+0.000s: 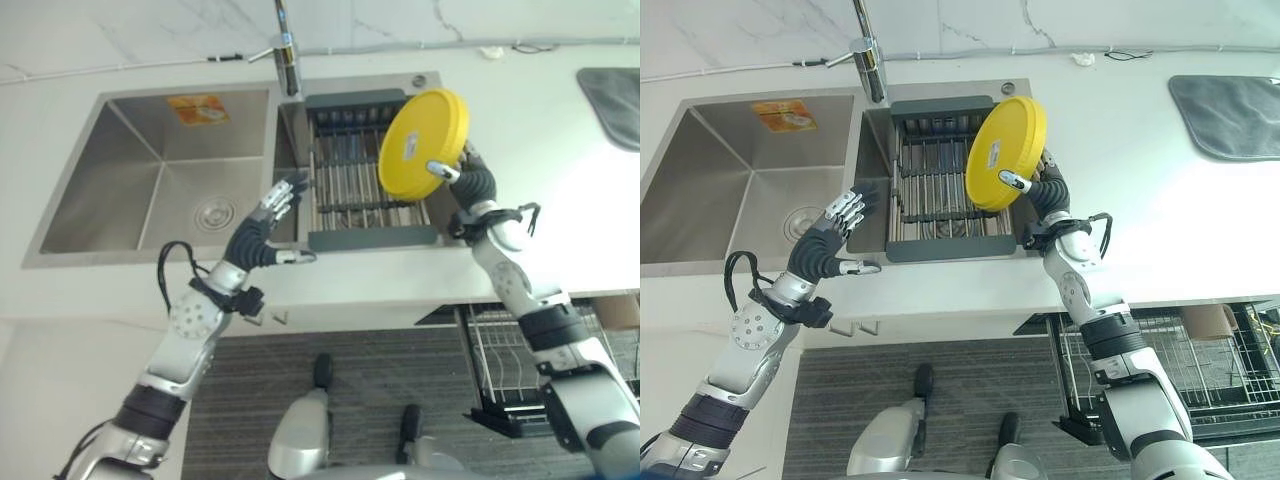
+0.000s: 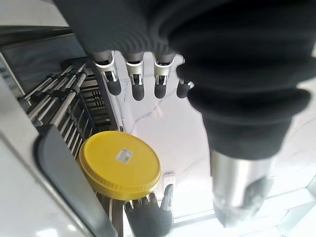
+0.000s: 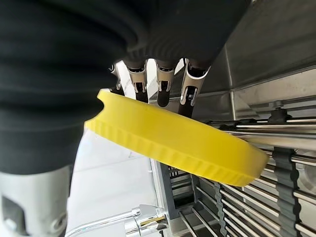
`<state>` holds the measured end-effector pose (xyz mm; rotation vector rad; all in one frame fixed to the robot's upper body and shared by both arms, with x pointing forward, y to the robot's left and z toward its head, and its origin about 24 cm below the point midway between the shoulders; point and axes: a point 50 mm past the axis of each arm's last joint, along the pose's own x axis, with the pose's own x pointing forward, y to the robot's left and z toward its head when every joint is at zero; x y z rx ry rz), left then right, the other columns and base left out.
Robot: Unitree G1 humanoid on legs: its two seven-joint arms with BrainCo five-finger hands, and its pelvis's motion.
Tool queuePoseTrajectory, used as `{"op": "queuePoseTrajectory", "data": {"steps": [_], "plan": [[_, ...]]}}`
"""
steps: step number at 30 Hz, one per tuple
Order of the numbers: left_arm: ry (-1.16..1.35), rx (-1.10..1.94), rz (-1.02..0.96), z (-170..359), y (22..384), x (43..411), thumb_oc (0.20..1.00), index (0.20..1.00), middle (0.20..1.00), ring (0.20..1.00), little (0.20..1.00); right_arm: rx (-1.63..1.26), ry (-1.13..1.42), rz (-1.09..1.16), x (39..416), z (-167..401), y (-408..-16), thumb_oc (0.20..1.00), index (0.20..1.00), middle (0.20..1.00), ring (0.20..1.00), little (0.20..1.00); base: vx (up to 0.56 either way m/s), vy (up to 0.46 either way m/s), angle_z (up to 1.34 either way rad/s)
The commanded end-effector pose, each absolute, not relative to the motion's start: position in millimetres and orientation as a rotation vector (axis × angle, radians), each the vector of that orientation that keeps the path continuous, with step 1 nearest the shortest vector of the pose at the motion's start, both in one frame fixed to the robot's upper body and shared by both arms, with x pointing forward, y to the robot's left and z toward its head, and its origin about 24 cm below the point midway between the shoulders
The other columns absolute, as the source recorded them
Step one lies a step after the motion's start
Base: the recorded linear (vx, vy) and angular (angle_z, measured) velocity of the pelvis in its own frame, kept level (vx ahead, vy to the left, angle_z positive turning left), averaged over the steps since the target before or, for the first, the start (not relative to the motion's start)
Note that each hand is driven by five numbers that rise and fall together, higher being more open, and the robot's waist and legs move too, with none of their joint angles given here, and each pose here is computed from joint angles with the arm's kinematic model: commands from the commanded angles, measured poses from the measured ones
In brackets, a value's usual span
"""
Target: Place the dishes in the dishwasher.
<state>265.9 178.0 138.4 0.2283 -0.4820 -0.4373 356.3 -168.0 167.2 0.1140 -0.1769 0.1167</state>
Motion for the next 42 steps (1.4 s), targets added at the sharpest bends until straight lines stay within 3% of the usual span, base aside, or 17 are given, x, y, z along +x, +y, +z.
{"op": "queuePoseTrajectory", "data": {"steps": [1, 18, 30, 31, 32, 33, 42], "plan": [[-0.593, 0.209, -0.472, 155, 164, 265, 1.0, 1.0, 1.0, 1.0, 1.0, 0.137, -0.323, 0.13, 360, 211, -163, 1.0, 1.0, 1.0, 1.0, 1.0, 0.0, 0.0, 0.0], [-0.613, 0.194, -0.458, 158, 158, 268, 1.0, 1.0, 1.0, 1.0, 1.0, 0.109, -0.372, -0.075, 369, 229, -179, 1.0, 1.0, 1.0, 1.0, 1.0, 0.0, 0.0, 0.0], [-0.633, 0.181, -0.466, 162, 156, 269, 1.0, 1.0, 1.0, 1.0, 1.0, 0.04, -0.382, -0.055, 375, 246, -178, 1.0, 1.0, 1.0, 1.0, 1.0, 0.0, 0.0, 0.0], [-0.634, 0.18, -0.468, 162, 156, 269, 1.0, 1.0, 1.0, 1.0, 1.0, 0.03, -0.378, -0.055, 375, 246, -178, 0.429, 0.429, 0.429, 0.429, 0.429, 0.0, 0.0, 0.0], [-0.633, 0.181, -0.468, 162, 156, 269, 1.0, 1.0, 1.0, 1.0, 1.0, 0.027, -0.377, -0.055, 375, 246, -178, 0.228, 0.228, 0.228, 0.228, 0.228, 0.0, 0.0, 0.0], [-0.633, 0.181, -0.467, 162, 156, 269, 1.0, 1.0, 1.0, 1.0, 1.0, 0.018, -0.375, -0.053, 375, 246, -178, 0.2, 0.2, 0.2, 0.2, 0.2, 0.0, 0.0, 0.0], [-0.64, 0.186, -0.477, 164, 156, 269, 1.0, 1.0, 1.0, 1.0, 1.0, -0.061, -0.33, -0.047, 379, 242, -179, 0.2, 0.2, 0.2, 0.2, 0.2, 0.0, 0.0, 0.0]]}}
